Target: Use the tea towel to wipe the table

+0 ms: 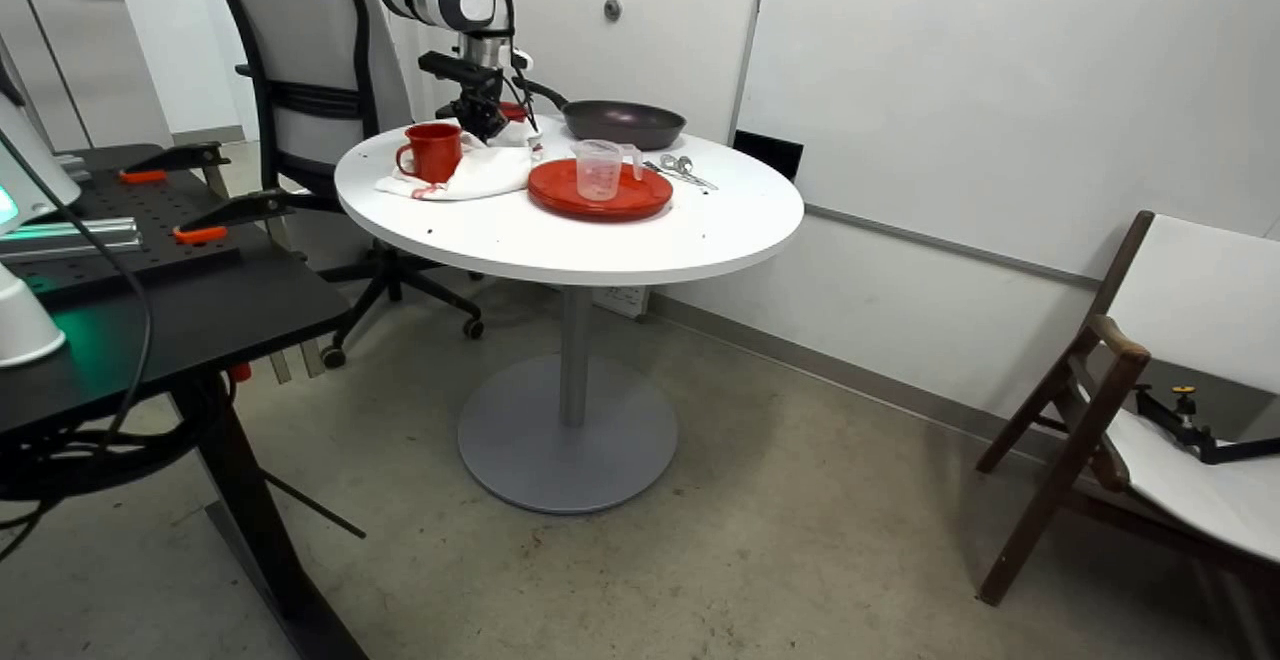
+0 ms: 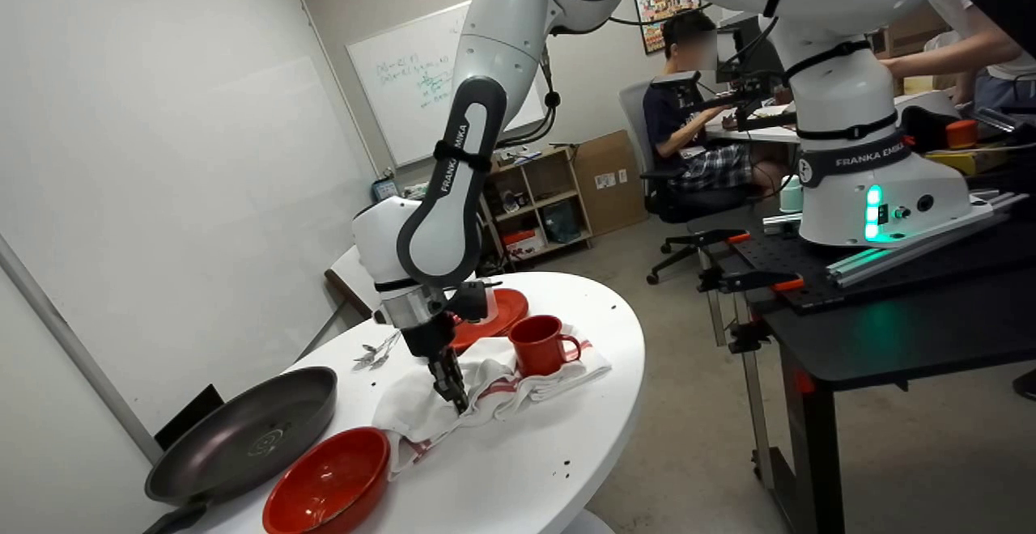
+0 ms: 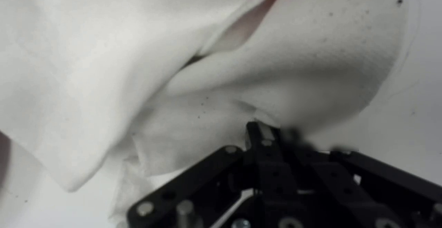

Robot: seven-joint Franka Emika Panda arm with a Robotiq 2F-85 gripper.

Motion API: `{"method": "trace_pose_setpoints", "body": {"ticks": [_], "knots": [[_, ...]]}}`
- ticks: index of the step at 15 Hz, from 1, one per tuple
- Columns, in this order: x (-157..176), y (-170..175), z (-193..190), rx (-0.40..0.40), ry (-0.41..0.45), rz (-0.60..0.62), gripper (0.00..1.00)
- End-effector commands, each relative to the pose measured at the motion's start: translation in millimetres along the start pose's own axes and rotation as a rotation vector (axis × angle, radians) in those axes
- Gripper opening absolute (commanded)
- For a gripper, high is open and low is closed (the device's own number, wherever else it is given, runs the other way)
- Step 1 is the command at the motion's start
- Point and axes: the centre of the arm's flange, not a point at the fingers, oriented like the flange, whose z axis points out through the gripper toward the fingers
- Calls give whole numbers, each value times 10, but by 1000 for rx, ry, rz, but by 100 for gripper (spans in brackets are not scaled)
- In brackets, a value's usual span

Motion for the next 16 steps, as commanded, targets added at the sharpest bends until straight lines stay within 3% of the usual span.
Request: {"method": "trace_pose_setpoints", "body": {"ticks": [1, 7, 16], "knots": [[-3, 165, 118, -10, 24, 9, 1], [144, 466, 57, -46, 93, 66, 1], [288, 596, 46, -70, 124, 90, 1]]}}
